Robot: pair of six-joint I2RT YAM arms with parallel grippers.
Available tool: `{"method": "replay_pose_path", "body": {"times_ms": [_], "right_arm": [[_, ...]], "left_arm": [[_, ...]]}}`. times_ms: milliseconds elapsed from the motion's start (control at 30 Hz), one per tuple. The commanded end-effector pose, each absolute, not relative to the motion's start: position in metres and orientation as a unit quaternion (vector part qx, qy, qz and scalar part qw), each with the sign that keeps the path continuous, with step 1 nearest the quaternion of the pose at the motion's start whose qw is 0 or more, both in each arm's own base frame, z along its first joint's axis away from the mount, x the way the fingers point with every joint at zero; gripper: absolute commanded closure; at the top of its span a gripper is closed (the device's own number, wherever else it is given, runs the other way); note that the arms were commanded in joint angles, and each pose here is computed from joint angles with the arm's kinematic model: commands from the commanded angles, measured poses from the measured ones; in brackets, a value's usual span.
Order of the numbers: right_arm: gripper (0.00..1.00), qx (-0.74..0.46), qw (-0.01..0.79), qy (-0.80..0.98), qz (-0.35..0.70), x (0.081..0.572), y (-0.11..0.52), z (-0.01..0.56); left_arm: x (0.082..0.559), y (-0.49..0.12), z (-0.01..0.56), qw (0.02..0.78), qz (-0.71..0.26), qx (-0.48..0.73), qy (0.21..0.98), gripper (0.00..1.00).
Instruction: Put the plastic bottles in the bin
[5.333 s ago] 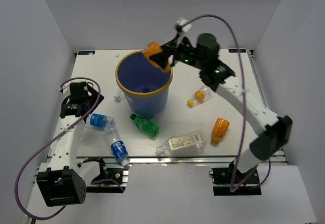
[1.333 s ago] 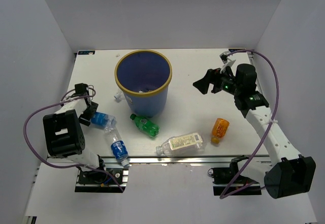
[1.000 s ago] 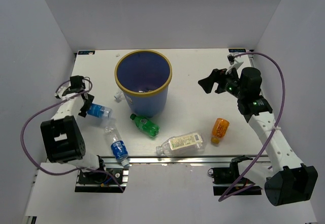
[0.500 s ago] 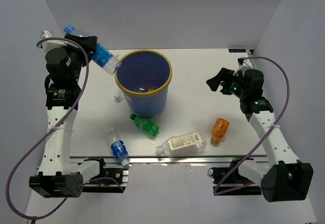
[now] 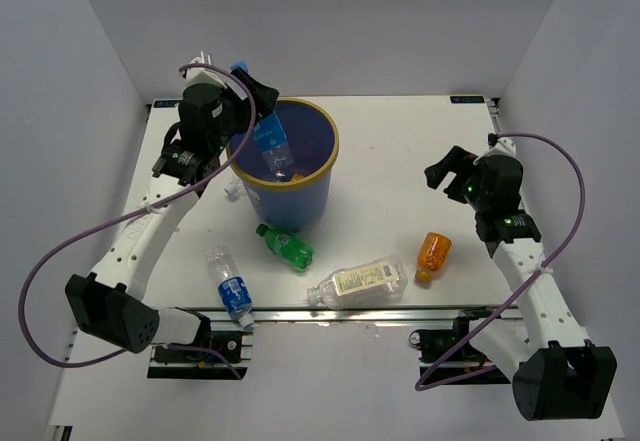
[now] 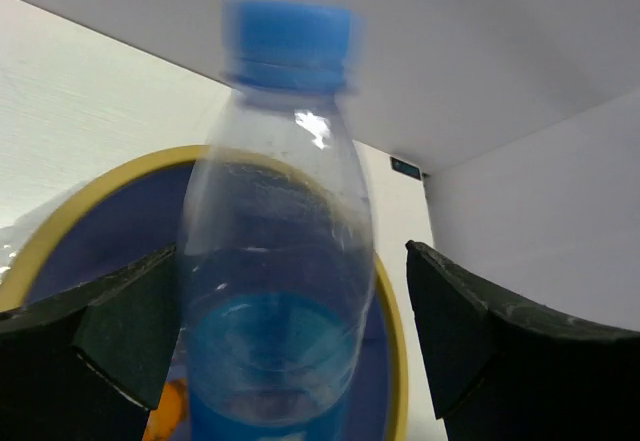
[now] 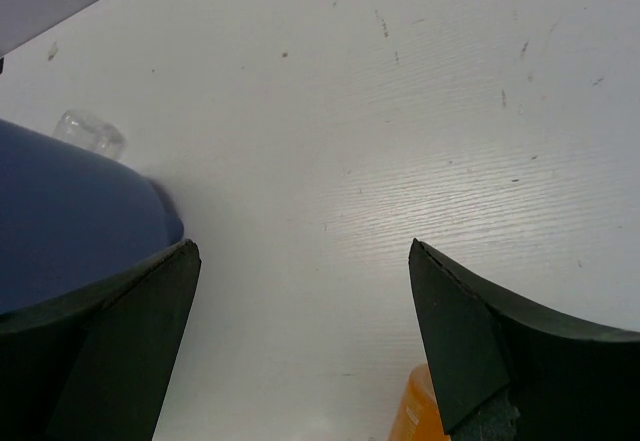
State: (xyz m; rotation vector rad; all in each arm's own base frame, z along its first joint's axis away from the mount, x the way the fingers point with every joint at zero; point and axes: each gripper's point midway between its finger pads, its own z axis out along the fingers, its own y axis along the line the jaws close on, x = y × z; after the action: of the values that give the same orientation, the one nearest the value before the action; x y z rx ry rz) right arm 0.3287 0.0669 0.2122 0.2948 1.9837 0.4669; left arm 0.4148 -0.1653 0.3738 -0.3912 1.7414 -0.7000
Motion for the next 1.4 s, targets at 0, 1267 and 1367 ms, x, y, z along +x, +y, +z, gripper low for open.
{"method": "replay_pose_path", "body": {"times_ms": [0,1267,1367], "right_arm": [[0.11,0.15,0.549,0.806,0.165,0.332,0.05,0.225],[0.11,0.238,0.308,0.917,0.09,0.24,0.035,0.06],[0.11,0.236,0.289,0.923,0.095,0.234,0.039,0.05]], "left_arm": [[0.398,-0.147,0.411,0.619,-0.297,-0.174,0.706,0.02],[0.307,-0.061,0.264,0.537,-0.131,-0.306,0.775,0.02],[0.308,-0.061,0.256,0.527,-0.122,-0.306,0.783,0.02]]}}
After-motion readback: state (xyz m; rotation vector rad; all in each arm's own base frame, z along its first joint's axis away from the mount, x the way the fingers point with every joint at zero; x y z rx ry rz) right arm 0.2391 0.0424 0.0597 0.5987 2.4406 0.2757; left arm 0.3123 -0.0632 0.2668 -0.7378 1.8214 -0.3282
